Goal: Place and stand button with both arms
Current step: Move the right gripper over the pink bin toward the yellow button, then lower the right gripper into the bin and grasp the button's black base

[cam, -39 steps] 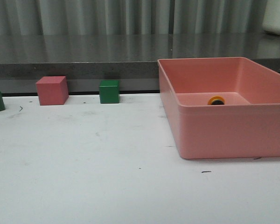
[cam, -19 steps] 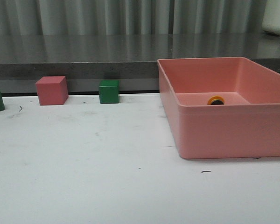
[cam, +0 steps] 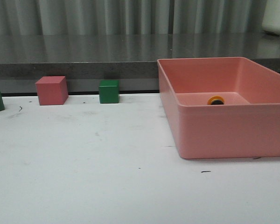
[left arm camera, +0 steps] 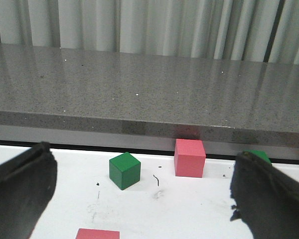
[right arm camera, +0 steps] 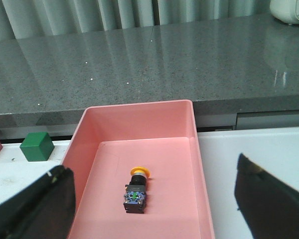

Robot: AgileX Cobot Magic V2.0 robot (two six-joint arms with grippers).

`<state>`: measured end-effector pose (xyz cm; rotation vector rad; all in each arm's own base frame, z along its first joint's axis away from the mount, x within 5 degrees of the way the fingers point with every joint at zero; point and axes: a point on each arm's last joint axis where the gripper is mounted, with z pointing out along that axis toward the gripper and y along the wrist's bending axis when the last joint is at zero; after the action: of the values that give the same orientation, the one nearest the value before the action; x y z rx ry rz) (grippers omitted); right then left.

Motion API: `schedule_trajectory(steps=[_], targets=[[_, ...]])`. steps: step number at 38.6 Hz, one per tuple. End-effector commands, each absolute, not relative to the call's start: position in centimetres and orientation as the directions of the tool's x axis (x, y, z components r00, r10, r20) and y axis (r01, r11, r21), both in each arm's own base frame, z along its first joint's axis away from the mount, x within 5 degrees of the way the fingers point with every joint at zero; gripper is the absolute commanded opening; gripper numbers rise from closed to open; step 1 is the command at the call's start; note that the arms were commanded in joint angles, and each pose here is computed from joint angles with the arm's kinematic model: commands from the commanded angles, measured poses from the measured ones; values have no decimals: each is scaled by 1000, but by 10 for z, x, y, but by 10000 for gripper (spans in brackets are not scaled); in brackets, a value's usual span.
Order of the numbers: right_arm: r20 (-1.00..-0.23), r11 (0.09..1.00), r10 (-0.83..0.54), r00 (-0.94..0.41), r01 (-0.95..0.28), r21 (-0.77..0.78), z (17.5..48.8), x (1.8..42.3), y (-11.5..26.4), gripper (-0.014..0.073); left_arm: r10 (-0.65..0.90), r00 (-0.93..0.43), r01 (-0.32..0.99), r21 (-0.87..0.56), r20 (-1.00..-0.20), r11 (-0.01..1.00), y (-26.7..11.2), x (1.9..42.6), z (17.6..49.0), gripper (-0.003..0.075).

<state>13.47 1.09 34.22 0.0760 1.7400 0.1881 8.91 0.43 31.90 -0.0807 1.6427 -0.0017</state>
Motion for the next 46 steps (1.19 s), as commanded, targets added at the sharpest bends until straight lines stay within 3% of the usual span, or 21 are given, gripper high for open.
schedule_trajectory(steps=[1, 17, 24, 36, 46], targets=[[-982, 985, 160, -104, -56, 166, 369, 162, 11, 661, -58, 38, -43, -59, -998, 997, 4, 90, 338, 680], [-914, 987, 134, -384, -30, 157, 378, 296, 25, 661, -58, 38, -43, -59, -998, 997, 4, 90, 338, 680], [-825, 987, 72, -561, -76, 138, 366, 341, 52, 661, -58, 38, -43, -59, -998, 997, 4, 90, 338, 680], [-596, 991, 63, -801, -21, 133, 315, 402, 69, 661, -58, 38, -43, -59, -998, 997, 4, 90, 338, 680], [-459, 990, 103, -882, 45, 135, 257, 433, 74, 661, -58, 38, -43, -59, -998, 997, 4, 90, 338, 680]])
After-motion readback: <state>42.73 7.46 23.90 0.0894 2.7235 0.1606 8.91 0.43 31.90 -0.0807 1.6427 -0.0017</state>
